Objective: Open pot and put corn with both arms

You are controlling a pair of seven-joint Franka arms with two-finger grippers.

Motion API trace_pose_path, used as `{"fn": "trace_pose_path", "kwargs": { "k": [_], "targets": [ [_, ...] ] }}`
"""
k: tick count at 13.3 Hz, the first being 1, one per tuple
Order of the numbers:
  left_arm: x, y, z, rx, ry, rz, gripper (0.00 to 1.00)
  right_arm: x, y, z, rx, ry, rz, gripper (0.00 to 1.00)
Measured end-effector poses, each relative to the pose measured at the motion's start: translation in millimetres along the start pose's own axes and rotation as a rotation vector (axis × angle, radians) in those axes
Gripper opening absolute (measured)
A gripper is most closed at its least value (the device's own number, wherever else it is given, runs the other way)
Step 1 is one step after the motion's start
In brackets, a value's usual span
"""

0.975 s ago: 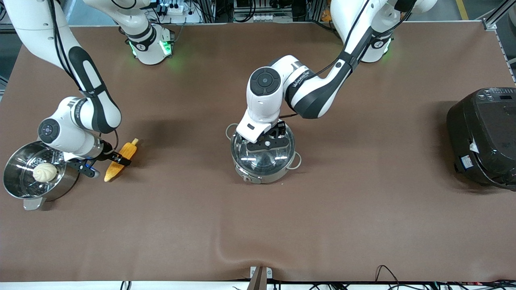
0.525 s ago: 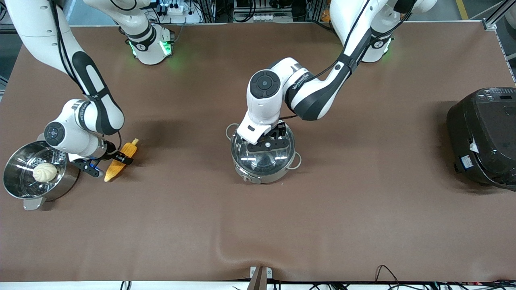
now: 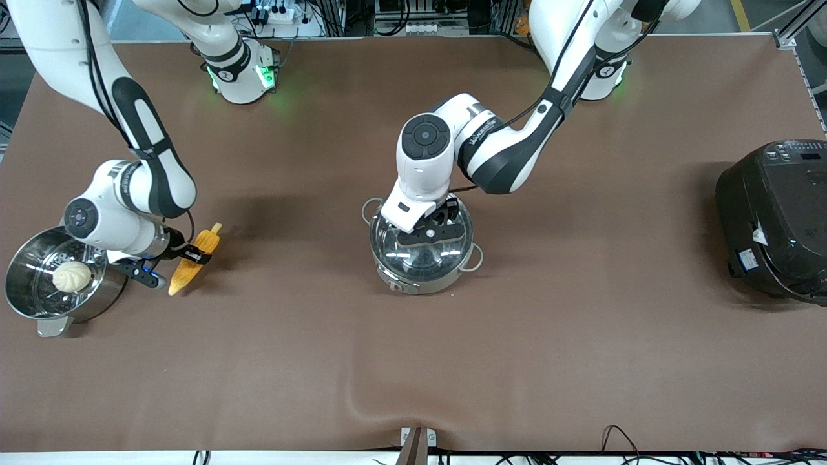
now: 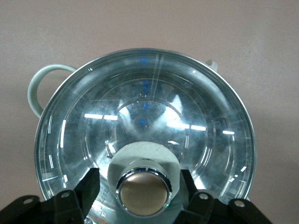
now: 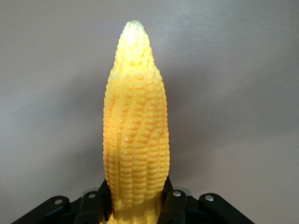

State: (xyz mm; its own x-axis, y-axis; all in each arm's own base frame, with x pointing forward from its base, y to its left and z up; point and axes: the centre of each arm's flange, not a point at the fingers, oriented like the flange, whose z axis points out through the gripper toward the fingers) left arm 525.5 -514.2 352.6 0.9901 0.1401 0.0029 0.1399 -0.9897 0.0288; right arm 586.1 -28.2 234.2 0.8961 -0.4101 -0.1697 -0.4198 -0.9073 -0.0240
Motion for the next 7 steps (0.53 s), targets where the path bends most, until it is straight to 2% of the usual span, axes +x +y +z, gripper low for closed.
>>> {"fn": "trace_pose_path", "kwargs": {
  "k": [2,7],
  "targets": [
    [0.0,0.0,2.0,0.002,-0.002,0.000,0.78,-4.7,-32.8,-55.8,0.007,-0.020,-0.055,0.37],
    [-0.2,0.2,3.2,0.003,-0.003,0.001,0.75,-43.9,-129.6,-155.1,0.042,0.062,-0.232,0.34]
  ]
}}
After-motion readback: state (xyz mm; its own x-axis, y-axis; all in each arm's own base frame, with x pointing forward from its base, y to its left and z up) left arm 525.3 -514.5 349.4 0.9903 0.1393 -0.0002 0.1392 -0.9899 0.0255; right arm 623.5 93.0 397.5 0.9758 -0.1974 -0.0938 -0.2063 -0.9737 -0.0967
